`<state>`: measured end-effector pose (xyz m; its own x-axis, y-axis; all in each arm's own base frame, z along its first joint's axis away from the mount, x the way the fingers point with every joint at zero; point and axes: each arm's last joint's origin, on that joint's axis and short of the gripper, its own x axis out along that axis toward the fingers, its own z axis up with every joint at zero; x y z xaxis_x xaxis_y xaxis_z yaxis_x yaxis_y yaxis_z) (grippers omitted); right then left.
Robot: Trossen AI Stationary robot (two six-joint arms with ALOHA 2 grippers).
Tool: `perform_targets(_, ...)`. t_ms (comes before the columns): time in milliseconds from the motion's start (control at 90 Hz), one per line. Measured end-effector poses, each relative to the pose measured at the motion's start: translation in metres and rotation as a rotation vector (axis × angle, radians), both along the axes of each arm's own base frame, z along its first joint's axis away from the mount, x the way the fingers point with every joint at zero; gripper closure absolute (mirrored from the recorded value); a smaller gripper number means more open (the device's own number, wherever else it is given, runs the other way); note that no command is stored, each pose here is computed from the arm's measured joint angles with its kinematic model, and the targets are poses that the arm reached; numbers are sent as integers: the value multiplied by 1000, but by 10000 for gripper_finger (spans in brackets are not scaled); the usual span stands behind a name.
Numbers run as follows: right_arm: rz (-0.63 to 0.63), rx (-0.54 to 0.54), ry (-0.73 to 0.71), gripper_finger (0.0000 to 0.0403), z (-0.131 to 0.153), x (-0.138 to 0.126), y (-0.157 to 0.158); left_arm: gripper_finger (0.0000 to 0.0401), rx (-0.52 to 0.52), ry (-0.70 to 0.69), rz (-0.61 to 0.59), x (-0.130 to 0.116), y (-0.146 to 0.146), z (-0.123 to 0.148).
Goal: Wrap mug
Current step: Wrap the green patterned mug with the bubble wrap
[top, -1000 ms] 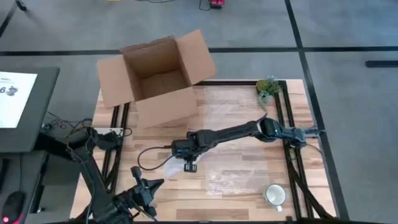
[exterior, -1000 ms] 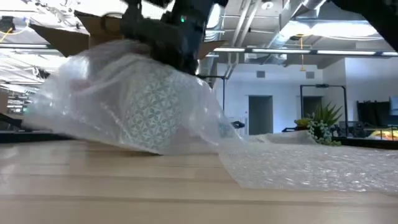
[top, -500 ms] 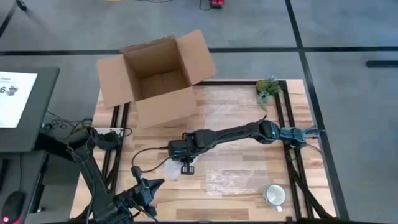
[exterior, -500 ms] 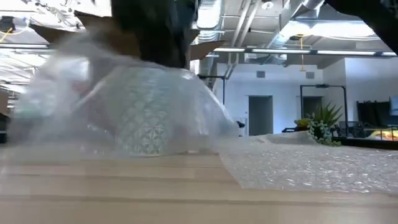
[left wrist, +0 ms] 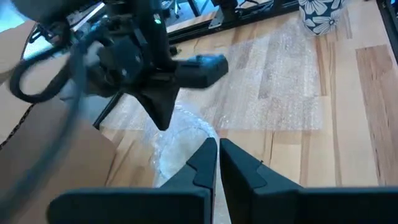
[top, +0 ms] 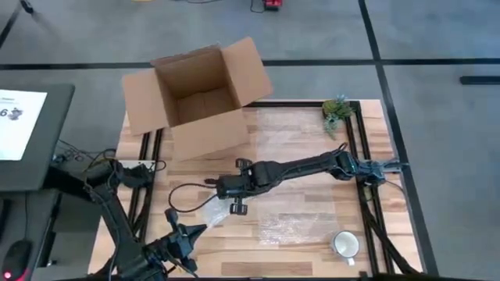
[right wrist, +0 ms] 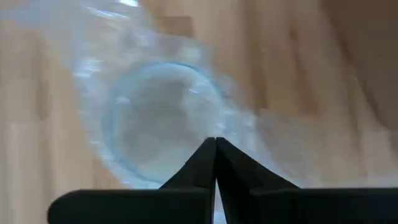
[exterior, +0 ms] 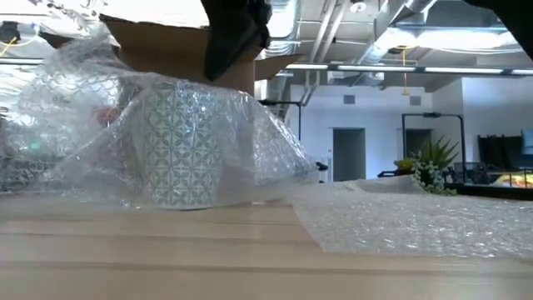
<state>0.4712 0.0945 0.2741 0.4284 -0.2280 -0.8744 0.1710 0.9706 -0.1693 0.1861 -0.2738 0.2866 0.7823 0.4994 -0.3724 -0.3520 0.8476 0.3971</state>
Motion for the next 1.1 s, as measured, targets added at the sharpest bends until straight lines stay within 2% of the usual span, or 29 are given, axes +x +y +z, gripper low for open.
perform_targets(100,-60,-10,25,403,-5,-3,-3,401,0,0,0,0,0,0)
perform_targets(333,-68,-18,67,403,-22,-2,-6,401,-3,-1,1,0,0,0)
perform_targets(767,27,25,-14,403,-21,5,8,401,-2,0,0,0,0,0)
perform_targets(1100,87,118,27,403,-68,29,3,401,-4,-1,0,0,0,0)
